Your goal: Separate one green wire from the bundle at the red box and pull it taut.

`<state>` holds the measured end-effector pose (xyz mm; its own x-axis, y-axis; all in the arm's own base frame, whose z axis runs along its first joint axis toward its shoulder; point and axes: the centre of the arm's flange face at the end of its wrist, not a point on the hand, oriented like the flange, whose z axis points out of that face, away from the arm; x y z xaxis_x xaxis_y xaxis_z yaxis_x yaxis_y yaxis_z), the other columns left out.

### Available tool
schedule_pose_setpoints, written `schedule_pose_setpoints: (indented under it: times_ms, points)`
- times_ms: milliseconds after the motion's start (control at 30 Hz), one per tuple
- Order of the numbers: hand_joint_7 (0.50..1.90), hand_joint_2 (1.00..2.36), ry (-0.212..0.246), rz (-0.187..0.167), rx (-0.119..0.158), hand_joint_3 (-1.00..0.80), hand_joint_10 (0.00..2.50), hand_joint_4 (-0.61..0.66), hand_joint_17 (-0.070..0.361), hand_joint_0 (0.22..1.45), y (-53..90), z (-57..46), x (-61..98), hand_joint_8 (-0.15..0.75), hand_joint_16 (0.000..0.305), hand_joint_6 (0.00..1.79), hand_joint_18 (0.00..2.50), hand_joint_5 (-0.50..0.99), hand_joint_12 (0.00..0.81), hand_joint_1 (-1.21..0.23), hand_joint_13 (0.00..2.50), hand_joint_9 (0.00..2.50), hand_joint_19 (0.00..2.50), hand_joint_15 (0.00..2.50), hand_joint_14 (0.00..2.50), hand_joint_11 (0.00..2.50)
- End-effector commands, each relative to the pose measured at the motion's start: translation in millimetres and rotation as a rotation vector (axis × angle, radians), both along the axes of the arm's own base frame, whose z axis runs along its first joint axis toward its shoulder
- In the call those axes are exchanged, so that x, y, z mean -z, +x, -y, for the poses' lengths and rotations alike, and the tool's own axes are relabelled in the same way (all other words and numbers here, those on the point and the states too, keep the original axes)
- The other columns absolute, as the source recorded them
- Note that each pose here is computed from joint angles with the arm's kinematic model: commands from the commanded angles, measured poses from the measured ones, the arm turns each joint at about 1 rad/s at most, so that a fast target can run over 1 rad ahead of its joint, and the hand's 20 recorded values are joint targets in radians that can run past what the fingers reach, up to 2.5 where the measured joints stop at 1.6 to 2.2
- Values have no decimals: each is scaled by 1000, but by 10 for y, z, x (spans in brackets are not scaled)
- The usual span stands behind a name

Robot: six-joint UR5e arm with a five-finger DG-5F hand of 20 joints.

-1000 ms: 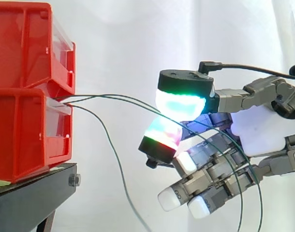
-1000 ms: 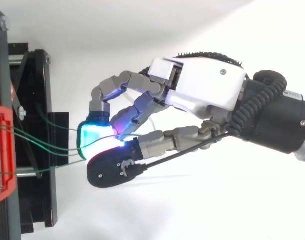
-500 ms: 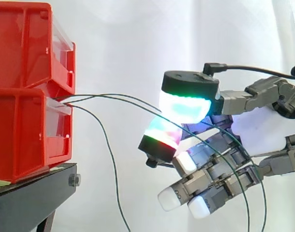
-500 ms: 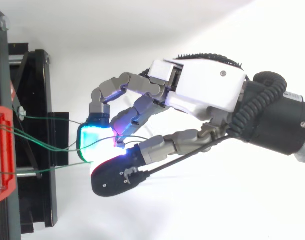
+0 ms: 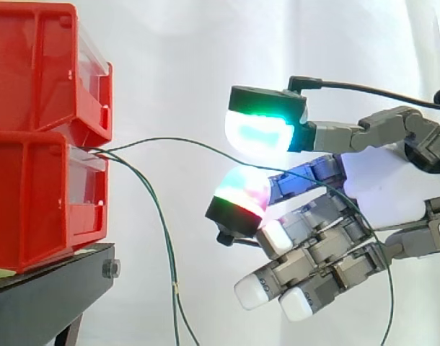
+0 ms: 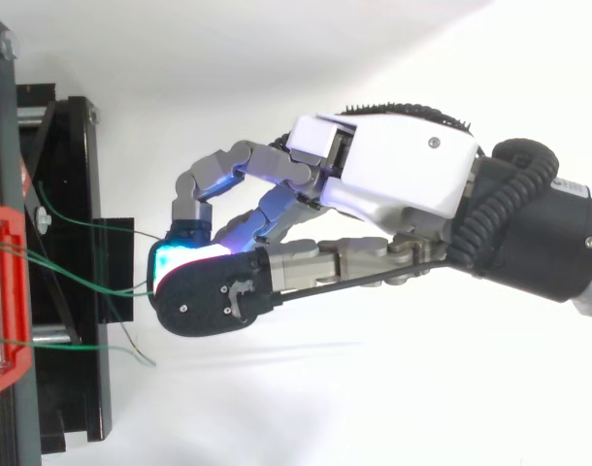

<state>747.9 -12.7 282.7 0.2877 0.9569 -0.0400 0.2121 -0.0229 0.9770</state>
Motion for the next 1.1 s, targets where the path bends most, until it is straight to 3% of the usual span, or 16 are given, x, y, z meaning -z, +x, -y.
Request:
schedule_pose_setpoints:
  times_ms: [0,167,400,600,767,933,1067]
  points:
    - [1135,1009,0,4,0,-389,20,118,107,595,8,6,-19,275,48,887,740,-162,360,-566,780,1017,469,361,14,716]
    - [1166,1015,0,4,0,-252,19,129,109,591,8,6,-19,276,48,895,742,-167,359,-684,778,1002,460,363,14,725]
    - [1131,1016,0,4,0,-147,20,69,116,604,8,6,-19,293,51,924,780,-160,374,-727,796,1014,443,352,13,719]
    - [1075,1004,-4,4,-1,-449,17,127,111,553,6,6,-30,277,49,909,758,-160,365,-572,783,1016,461,364,14,719]
    - [1111,1001,-16,0,-2,-480,19,131,114,538,6,18,-30,285,50,898,760,-157,369,-494,789,1033,475,366,14,706]
    - [1149,1010,-17,0,-2,-372,18,133,109,581,6,18,-30,281,49,893,748,-160,362,-564,785,1028,475,366,14,718]
    - [1141,1015,-17,0,-3,-180,19,114,117,591,6,6,-30,295,52,914,786,-153,380,-690,803,1038,446,363,13,724]
